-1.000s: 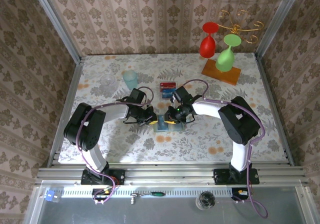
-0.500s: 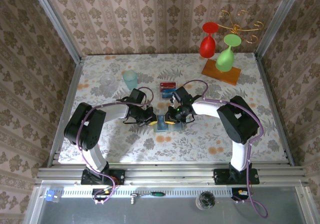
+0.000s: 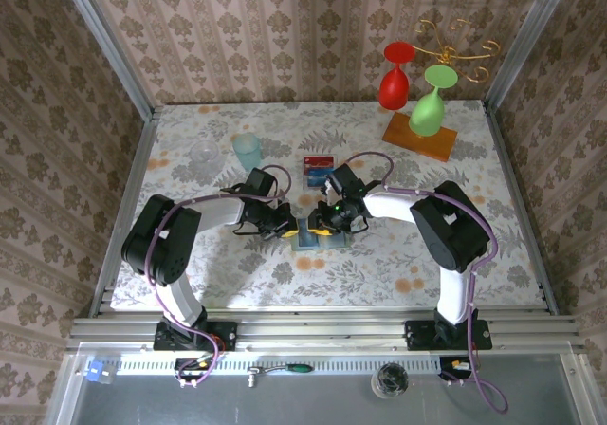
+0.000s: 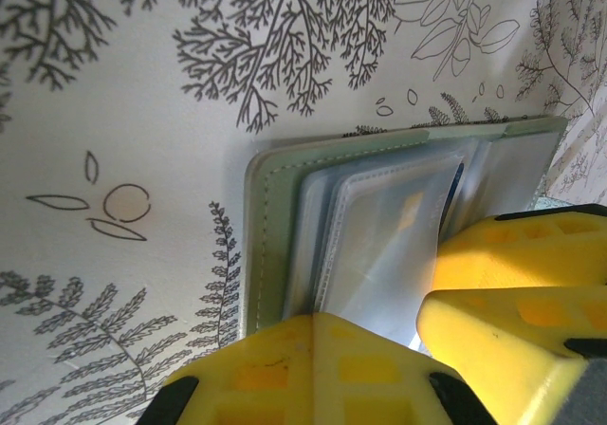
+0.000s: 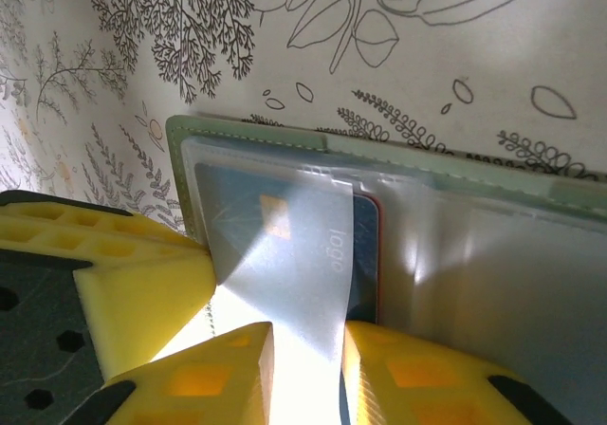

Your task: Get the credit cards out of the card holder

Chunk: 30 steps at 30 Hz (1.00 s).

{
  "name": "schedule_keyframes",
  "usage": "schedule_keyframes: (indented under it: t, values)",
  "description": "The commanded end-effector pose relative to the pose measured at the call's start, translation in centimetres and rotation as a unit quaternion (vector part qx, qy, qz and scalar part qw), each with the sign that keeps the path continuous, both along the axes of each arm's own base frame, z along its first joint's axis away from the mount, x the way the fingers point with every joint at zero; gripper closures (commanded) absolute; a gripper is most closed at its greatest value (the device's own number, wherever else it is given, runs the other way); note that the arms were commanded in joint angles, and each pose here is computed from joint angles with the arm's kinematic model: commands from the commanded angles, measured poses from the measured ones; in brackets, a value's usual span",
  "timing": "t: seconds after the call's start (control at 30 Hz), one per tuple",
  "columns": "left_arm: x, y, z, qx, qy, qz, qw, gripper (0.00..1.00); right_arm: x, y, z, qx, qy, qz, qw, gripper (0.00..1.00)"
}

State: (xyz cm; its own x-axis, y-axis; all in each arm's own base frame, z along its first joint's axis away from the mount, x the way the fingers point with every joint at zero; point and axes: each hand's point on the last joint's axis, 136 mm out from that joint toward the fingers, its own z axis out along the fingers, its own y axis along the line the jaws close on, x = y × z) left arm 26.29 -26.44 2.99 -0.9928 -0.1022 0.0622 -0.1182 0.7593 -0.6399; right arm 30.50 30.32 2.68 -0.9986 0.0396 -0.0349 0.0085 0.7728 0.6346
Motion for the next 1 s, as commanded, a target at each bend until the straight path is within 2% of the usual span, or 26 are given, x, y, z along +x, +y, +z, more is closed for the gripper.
schedule_keyframes:
  t: [0.0,0.47,0.97]
  values:
    - [0.2,0.1,-0.2,0.010,0.000,-0.007,1.000,1.00,-0.4,-0.7,-1.2,-0.029,0.010,-0.002,1.000,0.71]
    - [0.3,0.1,0.0,0.008,-0.004,-0.009,1.000,1.00,-0.3,-2.2,-0.6,-0.070,-0.008,-0.005,0.998,0.70]
    - [0.6,0.0,0.7,0.007,-0.011,-0.008,1.000,1.00,-0.1,-2.4,0.1,-0.078,-0.020,-0.001,0.997,0.71]
